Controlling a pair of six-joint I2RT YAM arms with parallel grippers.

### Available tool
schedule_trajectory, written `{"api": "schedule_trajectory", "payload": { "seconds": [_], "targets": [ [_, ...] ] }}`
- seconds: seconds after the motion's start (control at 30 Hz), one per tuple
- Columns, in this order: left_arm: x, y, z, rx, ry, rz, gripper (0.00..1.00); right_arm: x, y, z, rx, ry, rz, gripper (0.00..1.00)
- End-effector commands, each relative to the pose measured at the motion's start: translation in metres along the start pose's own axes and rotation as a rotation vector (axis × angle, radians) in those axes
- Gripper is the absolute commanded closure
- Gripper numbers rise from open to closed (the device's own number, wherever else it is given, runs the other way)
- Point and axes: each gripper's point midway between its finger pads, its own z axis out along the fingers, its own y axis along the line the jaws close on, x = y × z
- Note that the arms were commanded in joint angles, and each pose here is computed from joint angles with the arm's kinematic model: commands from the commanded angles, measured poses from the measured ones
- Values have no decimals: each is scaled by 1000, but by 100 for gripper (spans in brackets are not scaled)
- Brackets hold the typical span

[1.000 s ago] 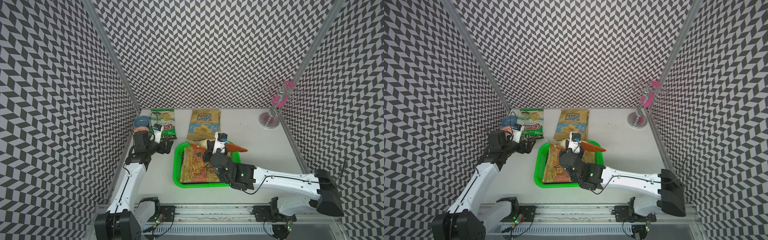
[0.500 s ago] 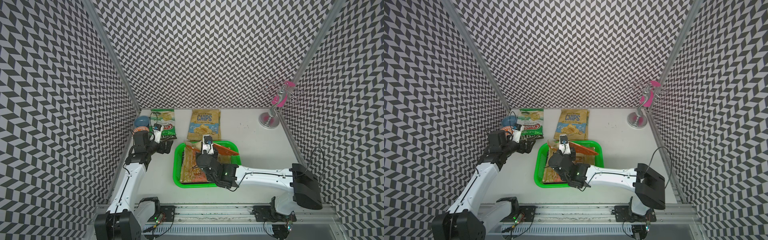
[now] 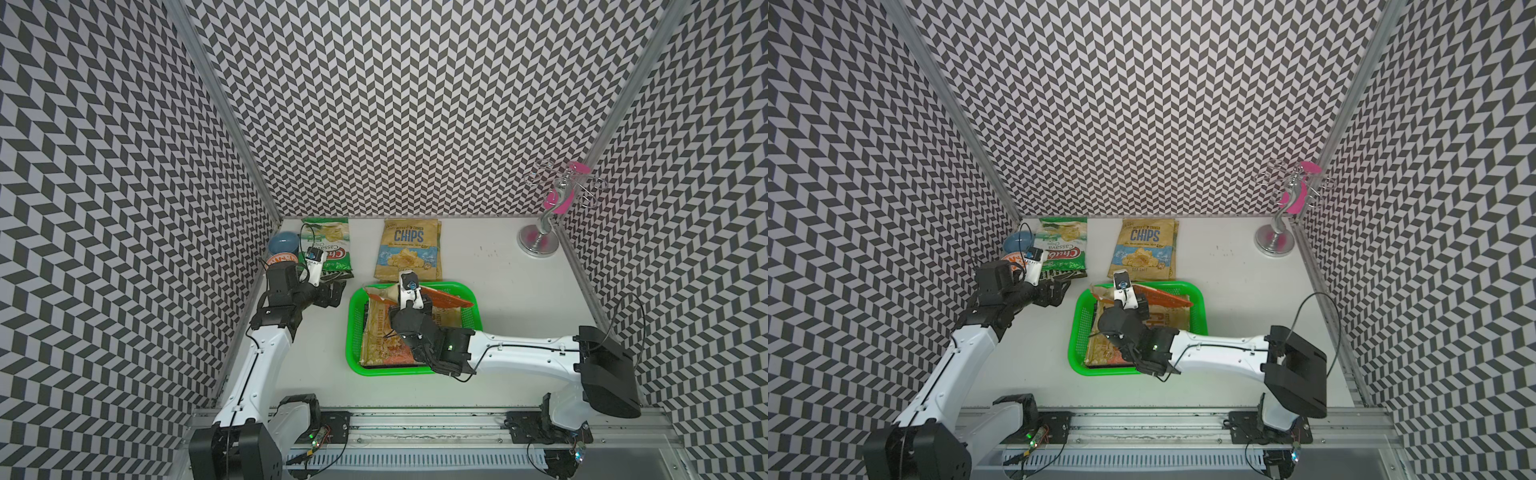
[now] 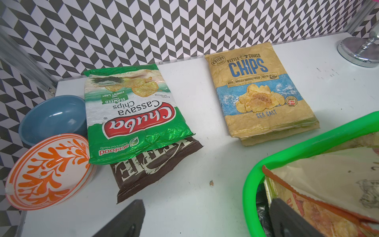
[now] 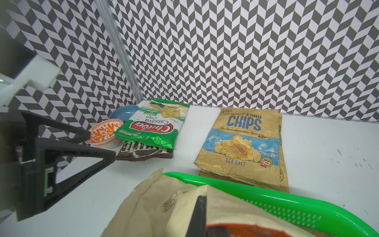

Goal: Put the potato chips into the basket
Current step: Place the potato chip in the basket.

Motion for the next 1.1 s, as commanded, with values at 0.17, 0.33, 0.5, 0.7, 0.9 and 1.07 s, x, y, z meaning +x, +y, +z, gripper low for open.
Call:
{"api": "schedule_trajectory", "payload": {
  "seconds": [0.17, 0.33, 0.5, 0.7, 0.9, 1.07],
  "targets": [
    [-9, 2, -6, -15, -36, 5, 1, -22, 1, 6, 8, -67, -107, 100],
    [-9, 3, -6, -18, -37, 5, 1, -22, 3, 7, -2, -65, -137, 100],
    [-10, 3, -7, -21, -38, 6, 1, -5, 15, 9, -61, 3, -142, 100],
    [-9, 4, -6, -22, -35, 3, 1, 4, 23, 0, -151, 87, -104, 66],
    [-9, 3, -6, -18, -34, 2, 1, -19, 14, -18, -176, 103, -104, 52],
    [-9, 2, -5, -14, -35, 3, 1, -41, 46, -64, -530, 135, -98, 31]
  ]
}}
